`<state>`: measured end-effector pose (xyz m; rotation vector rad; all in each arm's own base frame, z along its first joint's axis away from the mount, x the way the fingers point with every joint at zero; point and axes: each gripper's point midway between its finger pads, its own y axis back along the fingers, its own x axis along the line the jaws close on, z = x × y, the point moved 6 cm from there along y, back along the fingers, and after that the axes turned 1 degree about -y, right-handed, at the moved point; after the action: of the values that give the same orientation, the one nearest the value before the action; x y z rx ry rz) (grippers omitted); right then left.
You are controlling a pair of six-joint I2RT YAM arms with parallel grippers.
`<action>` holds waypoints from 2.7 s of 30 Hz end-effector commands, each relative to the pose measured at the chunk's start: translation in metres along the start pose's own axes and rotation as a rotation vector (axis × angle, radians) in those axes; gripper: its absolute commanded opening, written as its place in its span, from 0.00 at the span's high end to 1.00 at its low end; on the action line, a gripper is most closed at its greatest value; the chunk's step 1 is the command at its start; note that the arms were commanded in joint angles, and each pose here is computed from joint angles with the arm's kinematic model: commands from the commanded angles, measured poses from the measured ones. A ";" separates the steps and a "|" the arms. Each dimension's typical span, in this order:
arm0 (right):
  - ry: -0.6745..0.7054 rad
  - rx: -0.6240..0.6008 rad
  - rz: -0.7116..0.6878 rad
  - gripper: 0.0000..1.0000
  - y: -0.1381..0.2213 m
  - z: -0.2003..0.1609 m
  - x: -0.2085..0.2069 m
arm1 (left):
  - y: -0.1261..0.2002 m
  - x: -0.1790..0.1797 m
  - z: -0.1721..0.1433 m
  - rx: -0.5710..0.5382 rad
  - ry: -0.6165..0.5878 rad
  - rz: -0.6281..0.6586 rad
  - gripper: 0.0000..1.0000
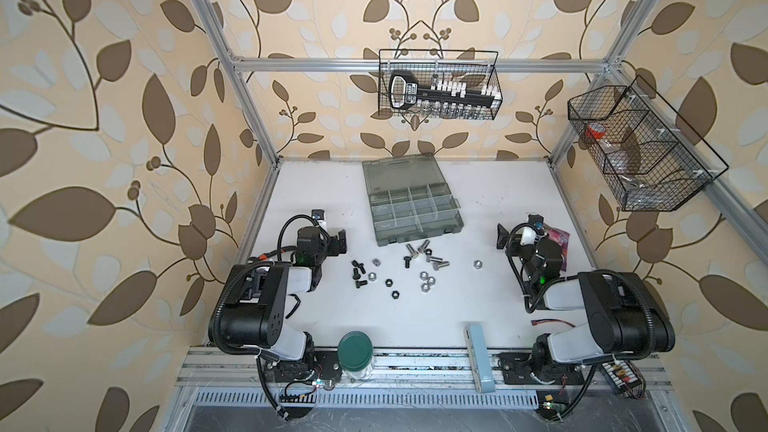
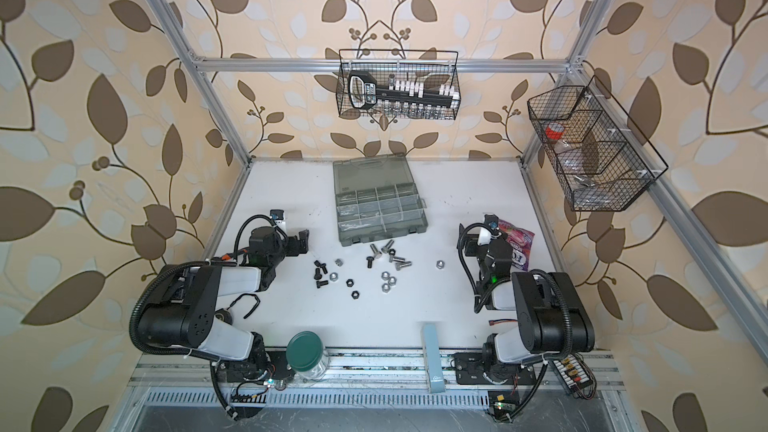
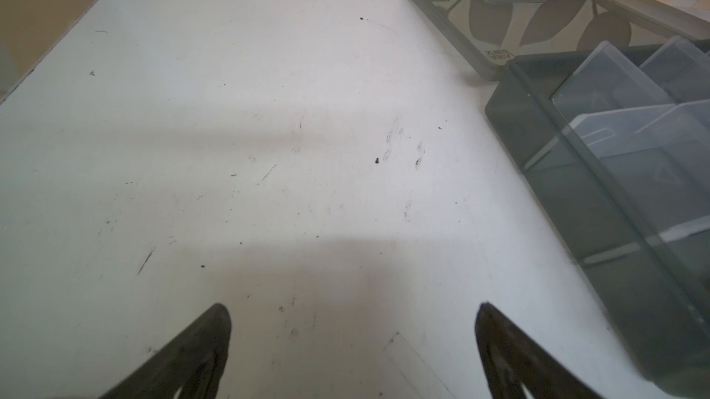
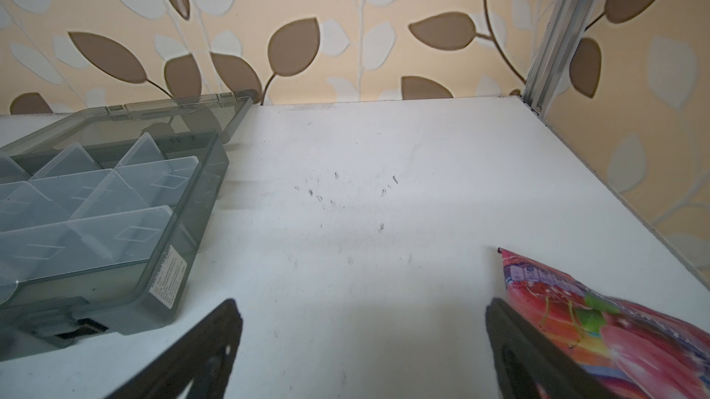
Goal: Sort the screws and nuts into containers
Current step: Pick up the nut from the center of the table.
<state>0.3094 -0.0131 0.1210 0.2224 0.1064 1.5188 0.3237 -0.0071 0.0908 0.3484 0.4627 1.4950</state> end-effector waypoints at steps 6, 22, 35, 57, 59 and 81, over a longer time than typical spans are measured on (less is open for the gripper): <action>-0.004 -0.023 -0.004 0.01 -0.004 0.007 0.001 | -0.002 0.001 0.013 -0.044 -0.012 -0.008 0.01; -0.087 0.029 -0.131 0.00 -0.007 0.050 -0.003 | 0.010 -0.004 0.047 -0.009 -0.023 -0.031 0.01; -0.264 0.347 -0.258 0.00 0.023 0.049 0.013 | 0.066 -0.003 0.091 -0.227 0.189 0.002 0.01; -0.197 0.861 -0.093 0.34 0.057 -0.027 0.104 | 0.076 -0.004 0.091 -0.162 0.501 -0.020 0.01; -0.182 0.886 -0.096 0.34 0.054 -0.032 0.105 | 0.072 -0.004 0.088 -0.135 0.495 -0.015 0.01; -0.088 1.009 -0.193 0.53 0.030 -0.062 0.107 | 0.059 -0.012 0.082 -0.060 0.439 -0.072 0.01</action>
<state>0.2750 0.1018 0.0766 1.0542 0.7630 1.1869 0.3068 -0.0105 0.1778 -0.0408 0.8115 1.5396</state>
